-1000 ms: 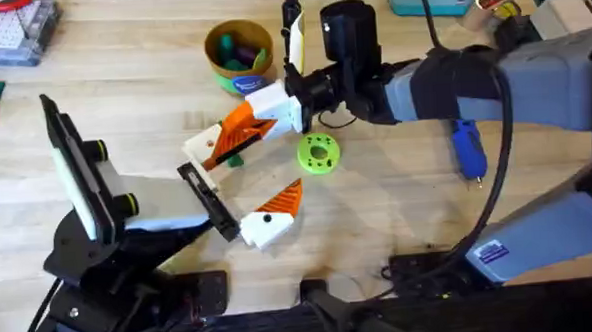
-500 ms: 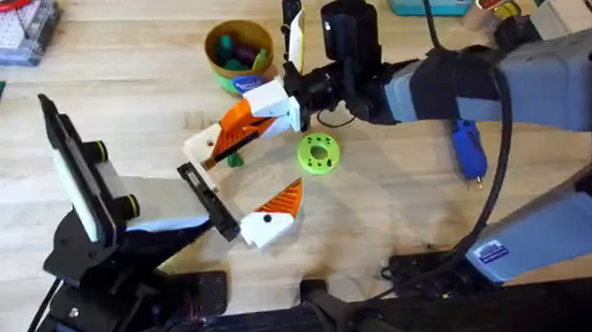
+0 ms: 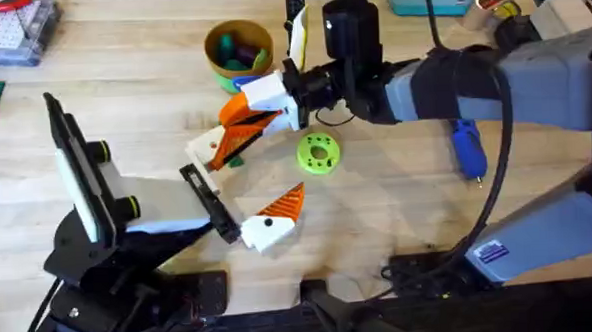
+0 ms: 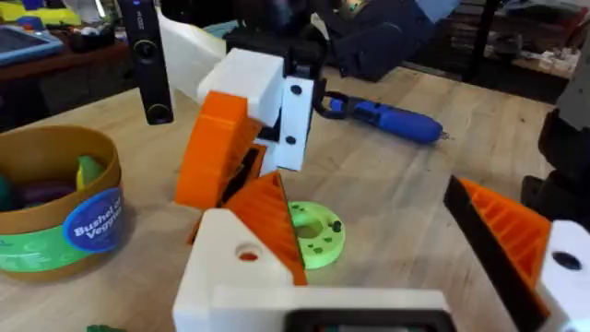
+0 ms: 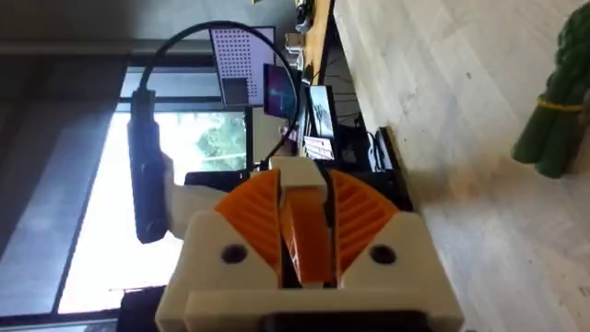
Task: Pick up the gripper from the table and insert it into the empty holder that is missing its gripper. Then pick up a screw, insert it into the mounting hole, and use the screwdriver to tighten it. Finally, clean up the table by picking up the vegetable and placing it into the bucket.
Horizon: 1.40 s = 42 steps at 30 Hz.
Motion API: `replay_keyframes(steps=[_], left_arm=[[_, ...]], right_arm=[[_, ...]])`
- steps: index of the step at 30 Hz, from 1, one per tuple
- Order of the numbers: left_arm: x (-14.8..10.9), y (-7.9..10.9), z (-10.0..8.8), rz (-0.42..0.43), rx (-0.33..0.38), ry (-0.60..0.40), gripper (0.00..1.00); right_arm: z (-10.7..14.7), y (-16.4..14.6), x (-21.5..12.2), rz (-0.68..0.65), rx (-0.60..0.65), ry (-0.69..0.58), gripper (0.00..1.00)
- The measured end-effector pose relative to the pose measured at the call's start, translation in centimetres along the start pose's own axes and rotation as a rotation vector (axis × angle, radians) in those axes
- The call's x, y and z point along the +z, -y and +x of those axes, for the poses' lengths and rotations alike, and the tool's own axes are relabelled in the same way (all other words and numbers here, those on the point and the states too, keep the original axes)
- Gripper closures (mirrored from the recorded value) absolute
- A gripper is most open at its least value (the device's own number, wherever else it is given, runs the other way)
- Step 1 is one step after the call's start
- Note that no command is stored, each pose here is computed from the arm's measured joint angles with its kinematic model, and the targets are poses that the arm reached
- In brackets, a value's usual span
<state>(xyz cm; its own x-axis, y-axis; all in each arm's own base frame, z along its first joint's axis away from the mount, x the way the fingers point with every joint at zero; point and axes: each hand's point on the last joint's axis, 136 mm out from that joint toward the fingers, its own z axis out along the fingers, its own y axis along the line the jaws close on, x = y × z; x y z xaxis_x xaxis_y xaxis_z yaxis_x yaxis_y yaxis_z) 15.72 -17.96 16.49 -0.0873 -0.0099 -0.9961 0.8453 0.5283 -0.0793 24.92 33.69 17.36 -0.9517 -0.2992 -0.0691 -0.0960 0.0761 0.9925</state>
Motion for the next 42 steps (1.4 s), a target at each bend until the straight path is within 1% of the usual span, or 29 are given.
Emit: replay_keyframes(steps=[1, 2, 4, 6, 10, 14, 19, 22, 30, 35, 37, 42], left_arm=[[0.0, 0.0, 0.0, 0.0, 0.0, 0.0, 0.01], [0.0, 0.0, 0.0, 0.001, 0.0, 0.0, 0.01], [0.0, 0.1, 0.0, 0.008, 0.0, -0.001, 0.01], [0.0, 0.2, 0.0, 0.012, 0.0, -0.001, 0.01], [0.0, 0.2, 0.0, 0.012, 0.0, -0.001, 0.01], [0.0, 0.2, 0.0, 0.012, 0.0, -0.001, 0.01], [0.0, 0.2, 0.0, 0.012, 0.0, -0.001, 0.01], [0.0, 0.2, 0.0, 0.012, 0.0, -0.001, 0.01], [0.0, 0.2, 0.0, 0.012, 0.0, -0.001, 0.01], [0.0, 0.2, 0.0, 0.012, 0.0, -0.001, 0.01], [0.0, 0.2, 0.0, 0.012, 0.0, -0.001, 0.01], [0.0, 0.2, 0.0, 0.012, 0.0, -0.001, 0.01]], right_arm=[[0.0, 0.0, 0.0, 0.001, 0.0, 0.002, 0.752], [0.0, 0.0, 0.0, 0.002, 0.002, 0.003, 0.72], [-0.1, 0.0, 0.0, 0.003, 0.002, 0.006, 0.63], [-0.1, 0.1, 0.0, 0.004, 0.001, 0.008, 0.505], [-0.1, 0.1, 0.0, 0.004, 0.003, 0.008, 0.386], [-0.1, 0.0, -0.1, 0.0, -0.005, 0.004, 0.31], [0.2, -0.3, -1.0, -0.027, -0.055, -0.025, 0.22], [0.4, -0.4, -1.6, -0.04, -0.07, -0.039, 0.19], [1.5, 0.6, -1.9, -0.039, -0.023, -0.069, 0.194], [1.6, 0.5, -1.9, -0.043, -0.045, -0.073, 0.245], [1.6, 0.5, -1.9, -0.044, -0.053, -0.074, 0.292], [1.6, 0.5, -1.9, -0.045, -0.064, -0.074, 0.496]])
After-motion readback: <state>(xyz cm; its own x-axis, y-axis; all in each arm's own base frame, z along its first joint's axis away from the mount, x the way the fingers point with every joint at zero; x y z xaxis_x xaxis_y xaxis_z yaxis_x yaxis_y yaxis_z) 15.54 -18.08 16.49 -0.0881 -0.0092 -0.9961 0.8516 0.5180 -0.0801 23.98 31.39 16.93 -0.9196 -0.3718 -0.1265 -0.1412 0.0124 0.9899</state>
